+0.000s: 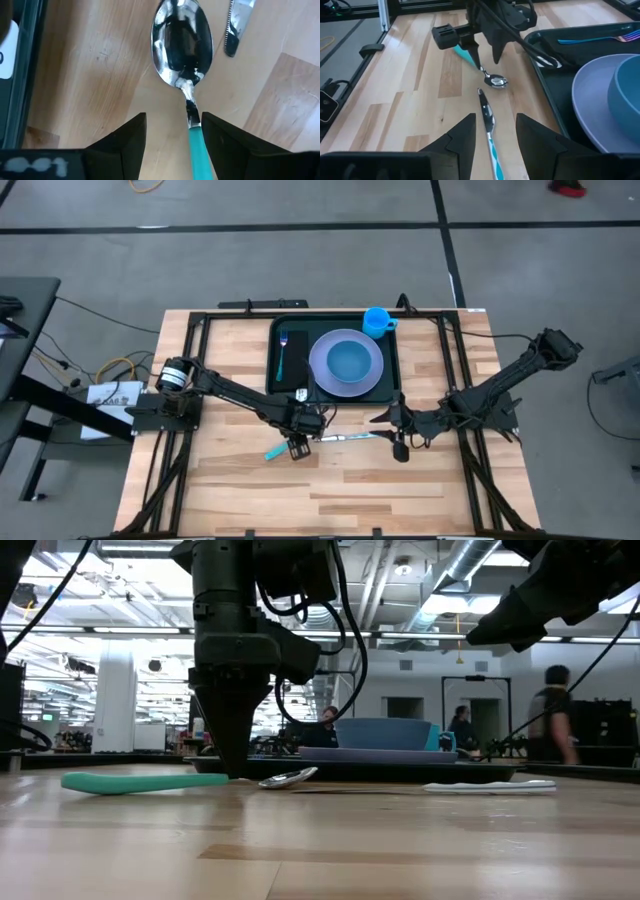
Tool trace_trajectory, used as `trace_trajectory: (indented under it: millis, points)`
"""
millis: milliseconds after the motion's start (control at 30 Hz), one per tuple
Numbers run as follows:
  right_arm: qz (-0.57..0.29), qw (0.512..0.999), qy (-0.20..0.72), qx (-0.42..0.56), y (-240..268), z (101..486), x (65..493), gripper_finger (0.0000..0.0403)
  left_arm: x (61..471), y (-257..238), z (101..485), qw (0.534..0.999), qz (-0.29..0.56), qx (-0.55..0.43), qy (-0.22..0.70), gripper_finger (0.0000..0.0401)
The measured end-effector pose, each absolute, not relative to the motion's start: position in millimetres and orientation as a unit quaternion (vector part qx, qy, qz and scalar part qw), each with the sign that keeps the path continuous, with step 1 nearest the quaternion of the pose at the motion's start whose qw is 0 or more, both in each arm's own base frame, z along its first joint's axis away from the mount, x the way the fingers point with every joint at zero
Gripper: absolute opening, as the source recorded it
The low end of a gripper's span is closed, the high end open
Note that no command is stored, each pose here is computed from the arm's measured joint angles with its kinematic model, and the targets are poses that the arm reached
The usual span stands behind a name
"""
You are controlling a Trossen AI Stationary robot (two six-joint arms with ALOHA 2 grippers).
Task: Set up tray
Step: Put the light blue spoon on top of the napkin to the left of the blue fork on the black serving tray
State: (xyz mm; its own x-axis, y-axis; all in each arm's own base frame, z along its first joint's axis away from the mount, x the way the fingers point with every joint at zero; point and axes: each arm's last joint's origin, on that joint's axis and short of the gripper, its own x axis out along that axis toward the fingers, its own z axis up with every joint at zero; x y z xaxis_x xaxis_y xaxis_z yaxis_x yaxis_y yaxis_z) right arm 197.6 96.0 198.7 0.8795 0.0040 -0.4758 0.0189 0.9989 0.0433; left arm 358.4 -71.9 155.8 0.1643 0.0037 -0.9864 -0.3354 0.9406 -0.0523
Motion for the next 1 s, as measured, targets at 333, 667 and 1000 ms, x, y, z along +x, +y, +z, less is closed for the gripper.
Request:
trace_trajectory:
  millis: [333, 667, 1000]
  points:
    - [-0.004, 0.969, 0.245, 0.023, 96, 199, 198, 0.0131, 359, -72, 156, 0.752, 0.111, -0.132, 0.636, 0.0179]
    - [-0.004, 0.969, 0.245, 0.023, 96, 199, 198, 0.0131, 353, -72, 145, 0.745, 0.106, -0.141, 0.643, 0.0179]
    - [-0.004, 0.969, 0.245, 0.023, 96, 199, 198, 0.0131, 353, -72, 145, 0.747, 0.102, -0.137, 0.643, 0.0178]
